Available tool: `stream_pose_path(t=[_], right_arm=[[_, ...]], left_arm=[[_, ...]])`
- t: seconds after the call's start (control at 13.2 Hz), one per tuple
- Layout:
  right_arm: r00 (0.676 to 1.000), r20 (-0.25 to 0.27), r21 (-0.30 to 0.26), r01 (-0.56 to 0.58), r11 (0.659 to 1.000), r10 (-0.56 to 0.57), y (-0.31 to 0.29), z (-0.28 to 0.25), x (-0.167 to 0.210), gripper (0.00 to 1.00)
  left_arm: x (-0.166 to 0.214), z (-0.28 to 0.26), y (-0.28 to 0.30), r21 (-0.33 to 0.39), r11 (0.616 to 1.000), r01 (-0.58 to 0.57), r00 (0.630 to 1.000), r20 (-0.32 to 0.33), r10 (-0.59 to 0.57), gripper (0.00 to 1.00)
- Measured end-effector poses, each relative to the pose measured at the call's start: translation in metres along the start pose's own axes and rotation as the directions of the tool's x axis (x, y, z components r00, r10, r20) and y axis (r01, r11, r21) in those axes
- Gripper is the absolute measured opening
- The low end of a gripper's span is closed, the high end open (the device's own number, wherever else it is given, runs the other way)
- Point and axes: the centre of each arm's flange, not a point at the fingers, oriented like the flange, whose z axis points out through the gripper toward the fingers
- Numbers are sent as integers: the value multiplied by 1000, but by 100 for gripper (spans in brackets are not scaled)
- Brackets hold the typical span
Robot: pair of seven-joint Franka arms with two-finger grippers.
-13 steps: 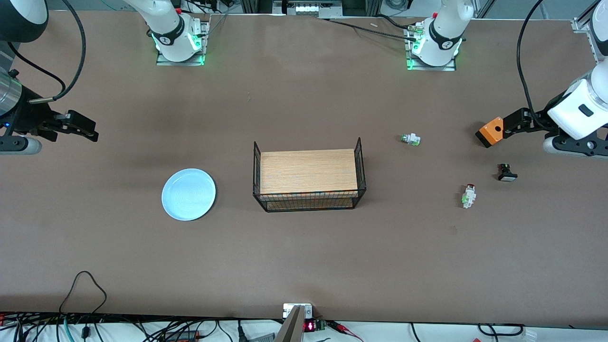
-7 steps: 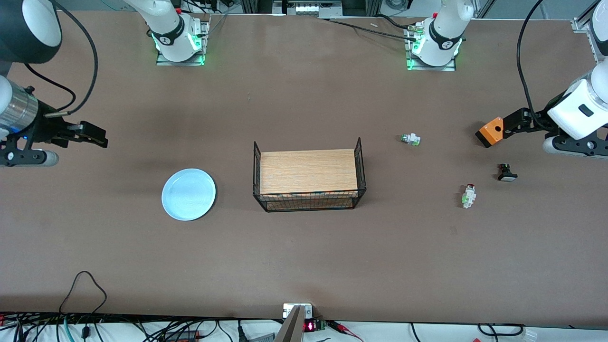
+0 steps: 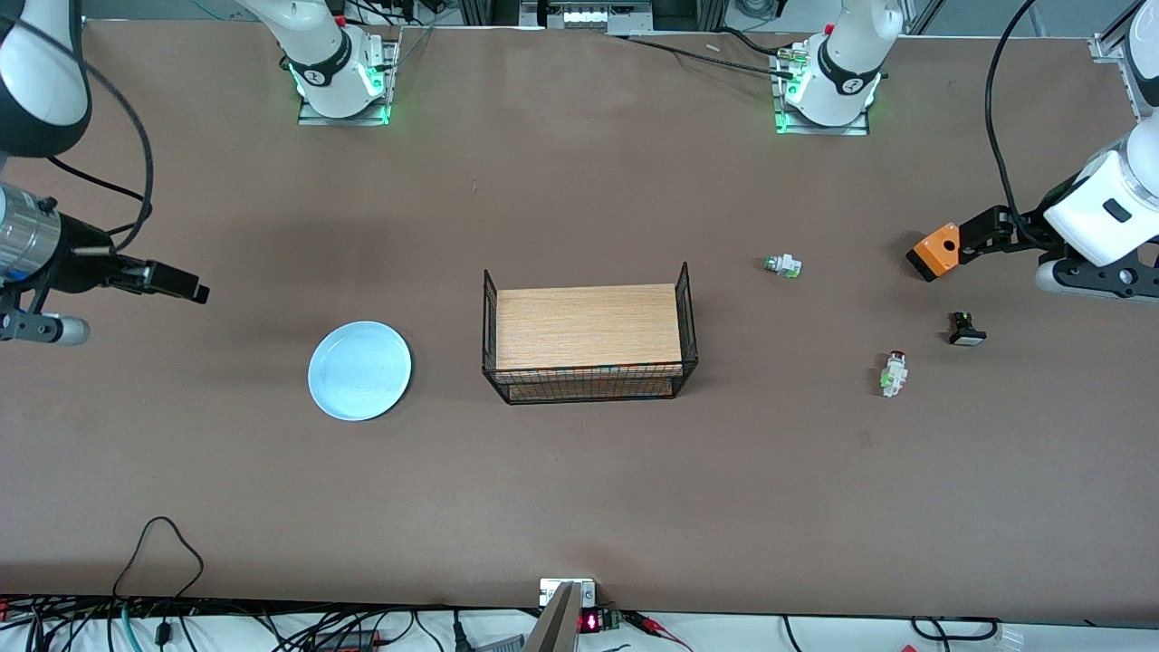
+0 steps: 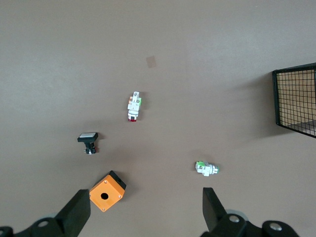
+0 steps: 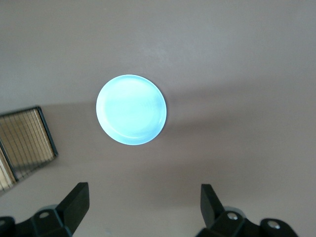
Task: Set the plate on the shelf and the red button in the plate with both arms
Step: 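Move the right gripper over the light blue plate, then lower the right gripper and grip the plate rim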
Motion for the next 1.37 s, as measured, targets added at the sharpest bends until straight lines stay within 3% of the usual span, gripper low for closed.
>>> stream_pose_path(t=[0.23,0.38,1.06,1.37], right_arm=[[996,14,-6,-85,996,85,-19,28,-1,100],[995,-30,5,-91,996,91,-22,55,6,100],[991,-127,-25,49,998,-52,-2,188,38,100],[981,-180,-28,66,997,-70,2,229,28,100]], left_arm=[[0,0,0,0,1000,0,1000,0,0,100],[0,0,0,0,1000,0,1000,0,0,100],[0,0,0,0,1000,0,1000,0,0,100],[0,0,0,0,1000,0,1000,0,0,100]])
